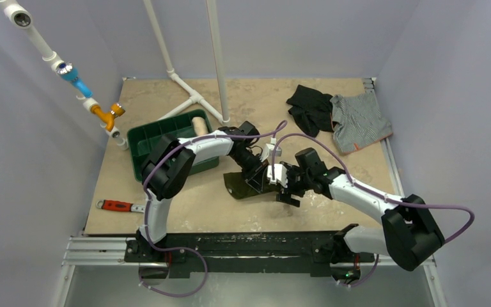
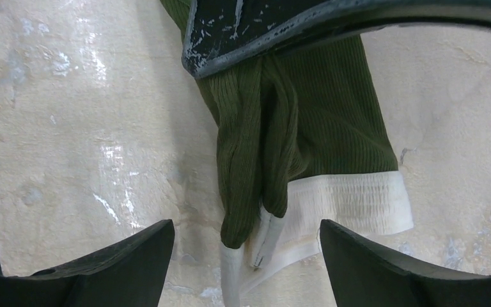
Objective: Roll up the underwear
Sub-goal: Fold the underwear at the center of the board.
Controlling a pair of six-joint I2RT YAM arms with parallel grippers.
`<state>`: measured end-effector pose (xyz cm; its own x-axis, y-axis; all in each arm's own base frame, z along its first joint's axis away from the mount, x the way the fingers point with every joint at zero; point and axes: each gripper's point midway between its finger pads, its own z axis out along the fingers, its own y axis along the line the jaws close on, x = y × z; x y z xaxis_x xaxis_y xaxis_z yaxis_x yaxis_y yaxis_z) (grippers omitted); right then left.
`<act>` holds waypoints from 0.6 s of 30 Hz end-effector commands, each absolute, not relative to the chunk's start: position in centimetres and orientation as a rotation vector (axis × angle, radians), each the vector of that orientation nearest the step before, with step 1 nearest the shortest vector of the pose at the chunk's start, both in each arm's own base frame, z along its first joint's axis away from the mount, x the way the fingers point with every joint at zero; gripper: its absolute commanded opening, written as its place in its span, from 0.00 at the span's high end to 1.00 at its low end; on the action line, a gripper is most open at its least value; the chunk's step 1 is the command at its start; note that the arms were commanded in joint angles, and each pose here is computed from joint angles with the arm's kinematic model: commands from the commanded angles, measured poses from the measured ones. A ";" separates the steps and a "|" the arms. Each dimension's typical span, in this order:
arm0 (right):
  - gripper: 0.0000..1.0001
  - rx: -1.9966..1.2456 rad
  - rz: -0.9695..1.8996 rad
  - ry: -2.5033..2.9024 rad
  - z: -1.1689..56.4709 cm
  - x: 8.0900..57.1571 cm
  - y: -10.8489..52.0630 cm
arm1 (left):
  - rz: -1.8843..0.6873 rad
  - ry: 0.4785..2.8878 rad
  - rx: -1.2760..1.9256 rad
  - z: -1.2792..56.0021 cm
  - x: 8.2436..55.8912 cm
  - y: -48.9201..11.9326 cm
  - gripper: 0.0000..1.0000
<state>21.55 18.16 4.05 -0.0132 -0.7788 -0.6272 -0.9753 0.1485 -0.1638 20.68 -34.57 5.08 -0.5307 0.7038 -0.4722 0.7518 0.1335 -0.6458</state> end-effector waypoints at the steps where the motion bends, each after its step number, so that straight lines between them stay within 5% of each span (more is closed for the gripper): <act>1: 0.17 -1.648 0.325 1.803 4.2 23.3 18.1 | -1.432 2.234 1.508 6.6 21.3 -35.5 1.00; 18: 0.18 -1.649 0.317 1.789 4.5 24.4 19.2 | -1.476 2.240 1.509 6.5 20.6 -35.3 1.00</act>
